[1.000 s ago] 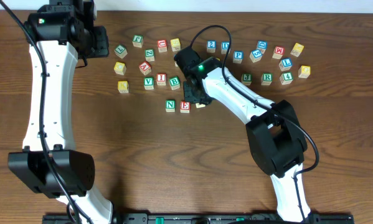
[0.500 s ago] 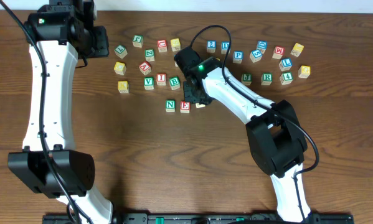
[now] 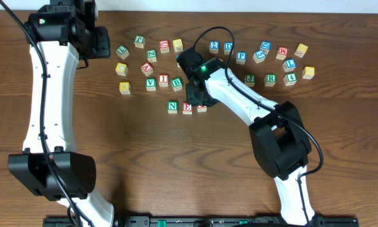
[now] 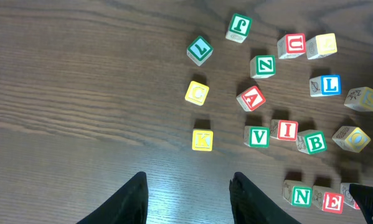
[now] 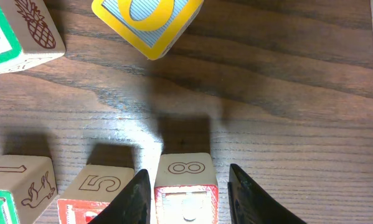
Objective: Spell out NEURIPS
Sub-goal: 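Carry the U block and set it right of the E block, then open the right gripper and release the U block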
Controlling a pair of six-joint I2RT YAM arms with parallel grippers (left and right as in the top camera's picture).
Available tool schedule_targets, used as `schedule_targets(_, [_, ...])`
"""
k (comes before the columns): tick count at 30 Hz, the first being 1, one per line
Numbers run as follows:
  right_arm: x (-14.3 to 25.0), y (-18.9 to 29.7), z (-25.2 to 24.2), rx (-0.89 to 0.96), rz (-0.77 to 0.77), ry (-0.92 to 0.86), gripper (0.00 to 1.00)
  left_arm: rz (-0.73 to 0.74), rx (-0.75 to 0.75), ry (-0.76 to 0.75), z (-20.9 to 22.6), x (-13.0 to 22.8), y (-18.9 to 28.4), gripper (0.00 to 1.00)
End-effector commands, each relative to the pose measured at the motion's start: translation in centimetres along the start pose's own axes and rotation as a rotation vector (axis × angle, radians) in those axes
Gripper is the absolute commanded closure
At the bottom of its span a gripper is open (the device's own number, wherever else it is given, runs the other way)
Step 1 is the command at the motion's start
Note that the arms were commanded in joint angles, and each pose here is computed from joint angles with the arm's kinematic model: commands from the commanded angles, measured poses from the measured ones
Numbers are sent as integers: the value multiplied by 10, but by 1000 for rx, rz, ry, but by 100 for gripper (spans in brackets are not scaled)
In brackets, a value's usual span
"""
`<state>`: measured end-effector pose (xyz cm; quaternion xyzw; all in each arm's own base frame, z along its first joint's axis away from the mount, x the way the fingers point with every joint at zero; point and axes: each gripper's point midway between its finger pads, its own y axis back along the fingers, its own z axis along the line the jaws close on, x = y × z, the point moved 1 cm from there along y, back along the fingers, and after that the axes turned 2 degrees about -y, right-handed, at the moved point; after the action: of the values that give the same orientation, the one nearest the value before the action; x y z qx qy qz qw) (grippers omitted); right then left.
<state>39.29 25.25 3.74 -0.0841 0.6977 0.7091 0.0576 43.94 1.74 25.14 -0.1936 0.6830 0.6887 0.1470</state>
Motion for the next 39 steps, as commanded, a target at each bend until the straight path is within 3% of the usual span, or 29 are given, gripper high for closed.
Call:
schedule_targets(1, [8, -10, 2, 12, 25, -1, 65, -14, -7, 1, 0, -4, 4, 58])
schedule_targets(25, [19, -9, 2, 3, 76, 2, 82, -14, -7, 1, 0, -4, 4, 57])
schedule_targets(39, [27, -8, 6, -28, 120, 1, 79, -14, -7, 1, 0, -4, 4, 58])
